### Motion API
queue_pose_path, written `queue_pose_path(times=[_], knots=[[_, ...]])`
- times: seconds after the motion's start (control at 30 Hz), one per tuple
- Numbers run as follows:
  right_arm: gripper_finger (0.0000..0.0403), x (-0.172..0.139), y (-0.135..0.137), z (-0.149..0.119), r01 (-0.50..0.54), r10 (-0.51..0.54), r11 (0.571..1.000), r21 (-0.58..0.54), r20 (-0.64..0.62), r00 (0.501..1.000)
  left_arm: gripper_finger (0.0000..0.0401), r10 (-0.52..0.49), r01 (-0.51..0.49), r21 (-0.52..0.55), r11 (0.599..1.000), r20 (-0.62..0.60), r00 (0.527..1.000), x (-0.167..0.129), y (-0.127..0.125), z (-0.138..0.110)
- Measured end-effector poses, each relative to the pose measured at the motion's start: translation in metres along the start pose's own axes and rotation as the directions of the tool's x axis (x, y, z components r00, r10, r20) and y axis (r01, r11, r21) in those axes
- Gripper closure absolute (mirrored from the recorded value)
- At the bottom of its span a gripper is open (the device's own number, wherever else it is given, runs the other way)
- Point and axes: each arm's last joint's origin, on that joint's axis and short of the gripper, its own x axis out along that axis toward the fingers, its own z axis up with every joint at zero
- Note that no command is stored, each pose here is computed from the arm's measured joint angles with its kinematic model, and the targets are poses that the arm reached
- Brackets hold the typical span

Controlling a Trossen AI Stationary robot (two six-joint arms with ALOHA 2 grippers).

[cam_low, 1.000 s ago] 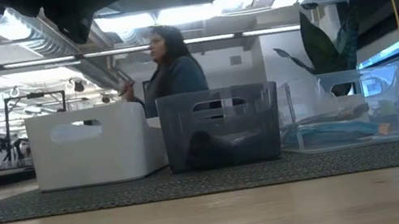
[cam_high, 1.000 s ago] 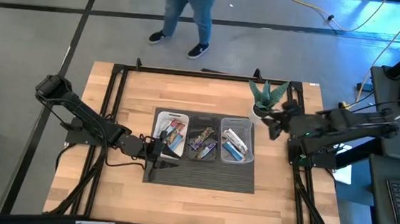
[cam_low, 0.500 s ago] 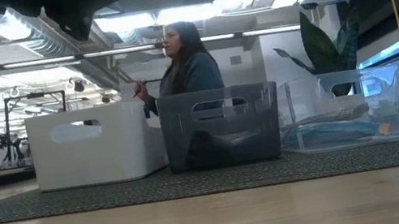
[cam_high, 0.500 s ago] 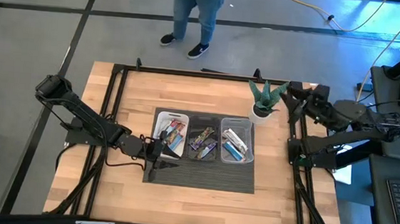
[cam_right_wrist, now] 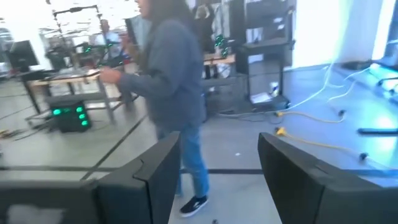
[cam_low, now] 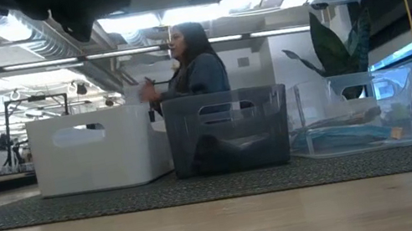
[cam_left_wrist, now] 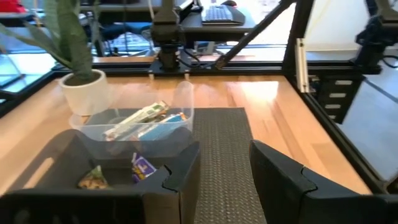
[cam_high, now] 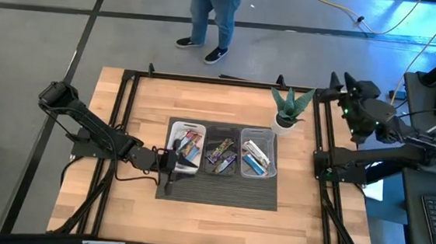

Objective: Pick and place Granola Bars by type
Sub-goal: Put the yellow granola bar into the transparent bin

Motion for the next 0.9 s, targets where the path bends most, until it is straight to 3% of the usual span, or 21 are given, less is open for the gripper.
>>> queue_pose_path(times=[0.3,0.67,0.8,0.9], knots=[[0.0187,0.022,0.007,-0.004,0.167,-0.166,0.978,-0.123,0.019,0.986,0.0271,0.040,-0.040,0.000,0.999,0.005,0.999,0.000,0.001,0.000],[0.0187,0.080,0.024,-0.029,0.190,-0.219,0.949,-0.251,-0.092,0.971,0.0272,0.040,-0.040,0.000,0.999,0.005,0.999,0.000,0.001,0.000],[0.0187,0.101,0.014,-0.037,0.249,-0.287,0.943,-0.222,-0.156,0.945,0.0269,0.040,-0.040,0.000,0.999,0.006,0.999,0.000,0.001,0.000],[0.0187,0.116,0.004,-0.036,0.217,-0.253,0.963,-0.161,-0.257,0.933,0.0270,0.040,-0.040,0.000,0.999,0.005,0.999,0.000,0.001,0.000]])
